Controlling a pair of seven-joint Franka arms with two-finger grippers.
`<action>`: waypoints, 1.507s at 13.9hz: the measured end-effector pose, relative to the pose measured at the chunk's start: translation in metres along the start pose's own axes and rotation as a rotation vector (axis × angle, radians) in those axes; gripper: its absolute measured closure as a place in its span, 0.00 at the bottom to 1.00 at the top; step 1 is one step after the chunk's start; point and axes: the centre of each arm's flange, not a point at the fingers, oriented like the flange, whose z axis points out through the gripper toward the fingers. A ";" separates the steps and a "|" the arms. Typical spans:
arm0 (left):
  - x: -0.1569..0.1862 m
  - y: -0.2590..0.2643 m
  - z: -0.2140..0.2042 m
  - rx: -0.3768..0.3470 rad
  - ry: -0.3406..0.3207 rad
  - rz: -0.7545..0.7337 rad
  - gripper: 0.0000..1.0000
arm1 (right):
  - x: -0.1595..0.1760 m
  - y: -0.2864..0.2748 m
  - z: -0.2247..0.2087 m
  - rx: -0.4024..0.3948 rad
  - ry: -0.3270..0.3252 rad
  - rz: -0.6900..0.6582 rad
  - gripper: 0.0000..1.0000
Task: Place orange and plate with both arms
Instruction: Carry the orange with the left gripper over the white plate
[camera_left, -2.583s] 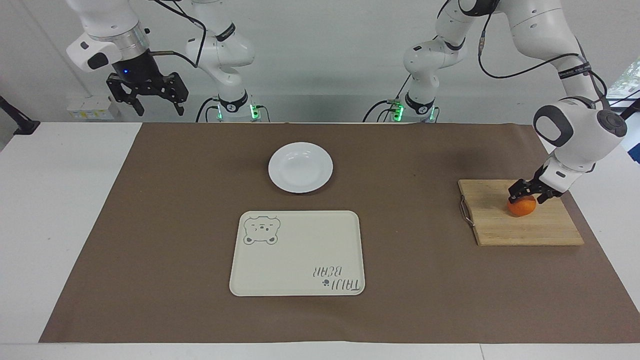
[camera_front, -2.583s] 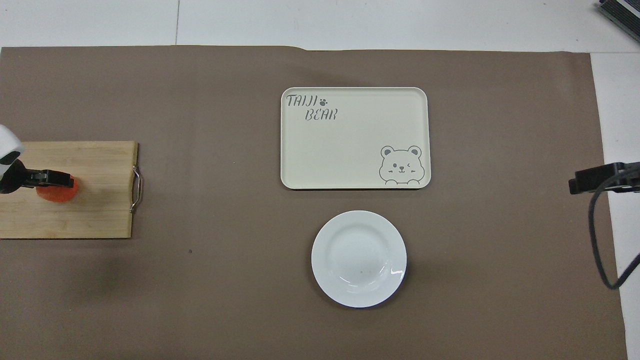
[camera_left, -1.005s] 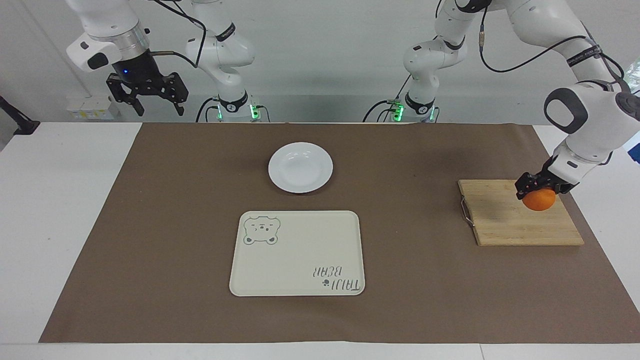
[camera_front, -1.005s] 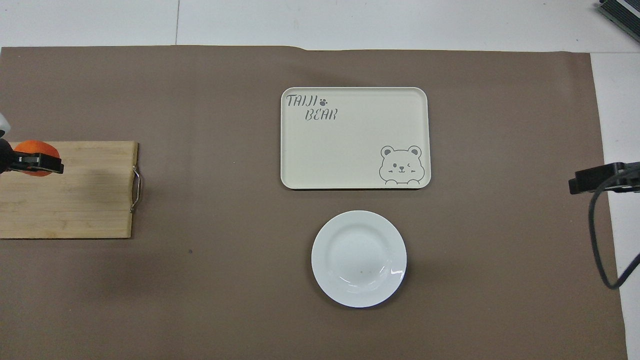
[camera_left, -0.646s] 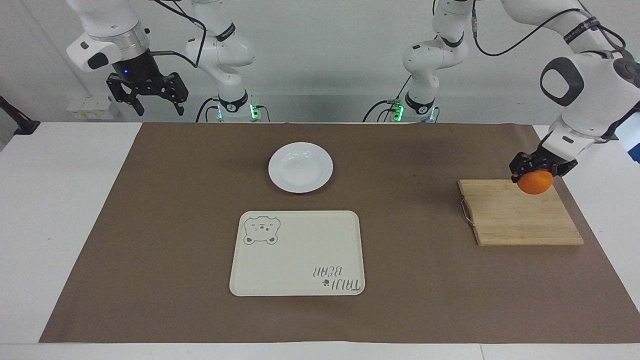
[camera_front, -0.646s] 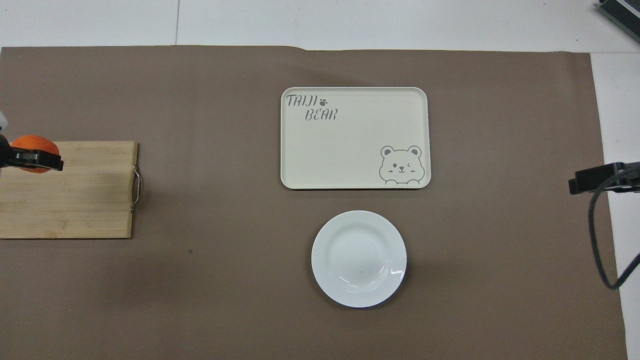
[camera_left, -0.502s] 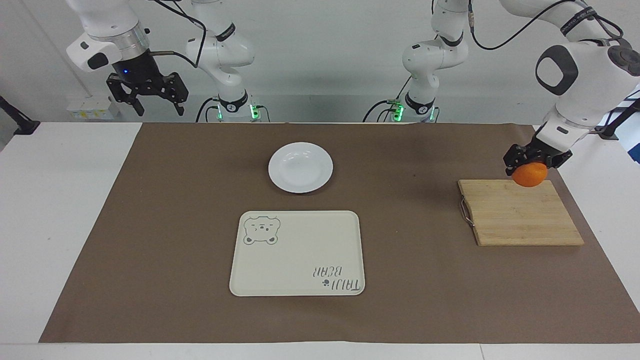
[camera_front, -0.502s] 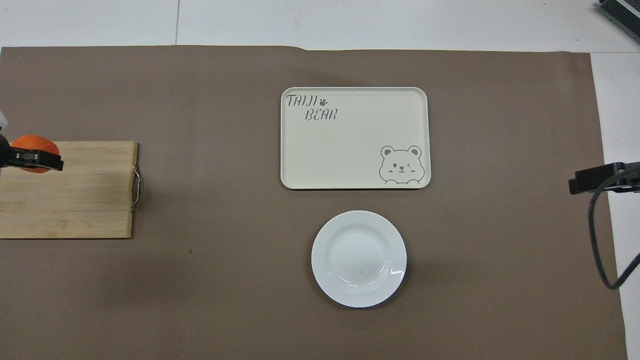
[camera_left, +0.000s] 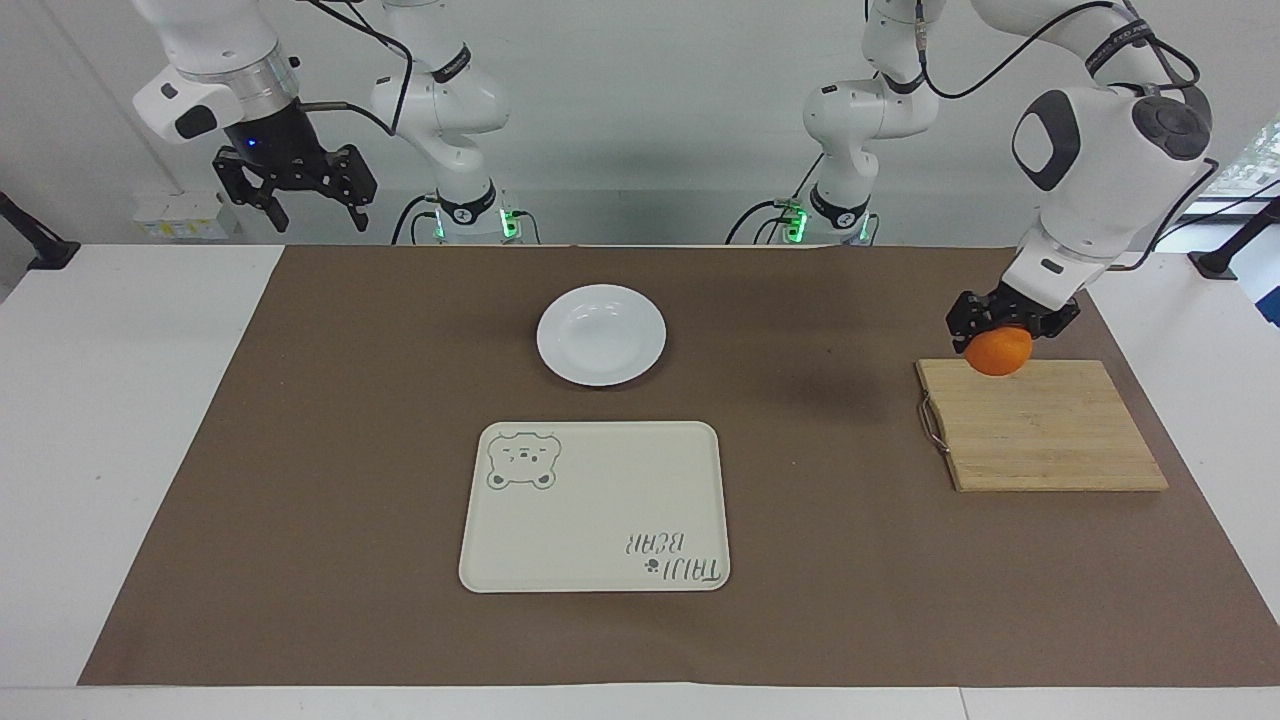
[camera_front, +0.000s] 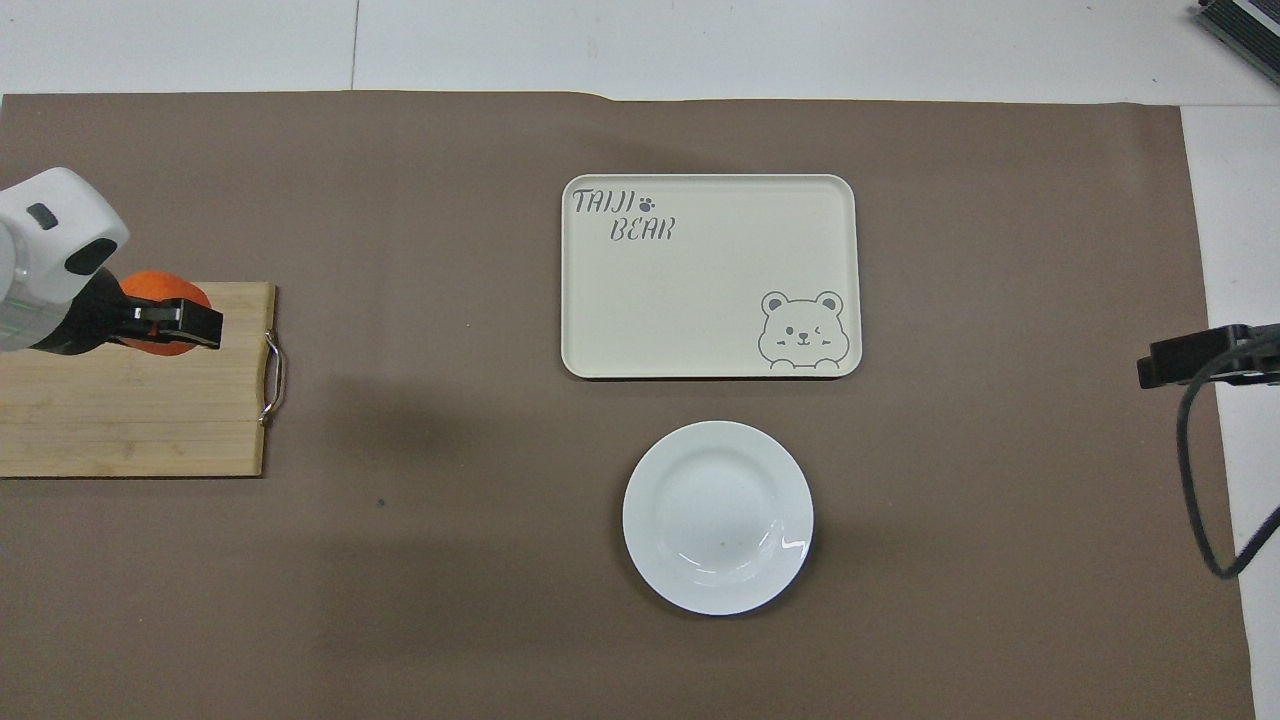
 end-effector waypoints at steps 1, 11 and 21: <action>0.000 0.012 0.000 0.000 -0.001 0.013 0.27 | 0.000 0.000 0.000 0.000 0.000 0.000 0.00; -0.023 0.162 0.002 0.000 -0.007 0.041 0.27 | 0.000 0.000 0.000 0.000 0.000 0.000 0.00; -0.081 0.330 0.044 -0.020 0.010 -0.089 0.27 | 0.000 0.000 0.000 0.000 0.000 0.000 0.00</action>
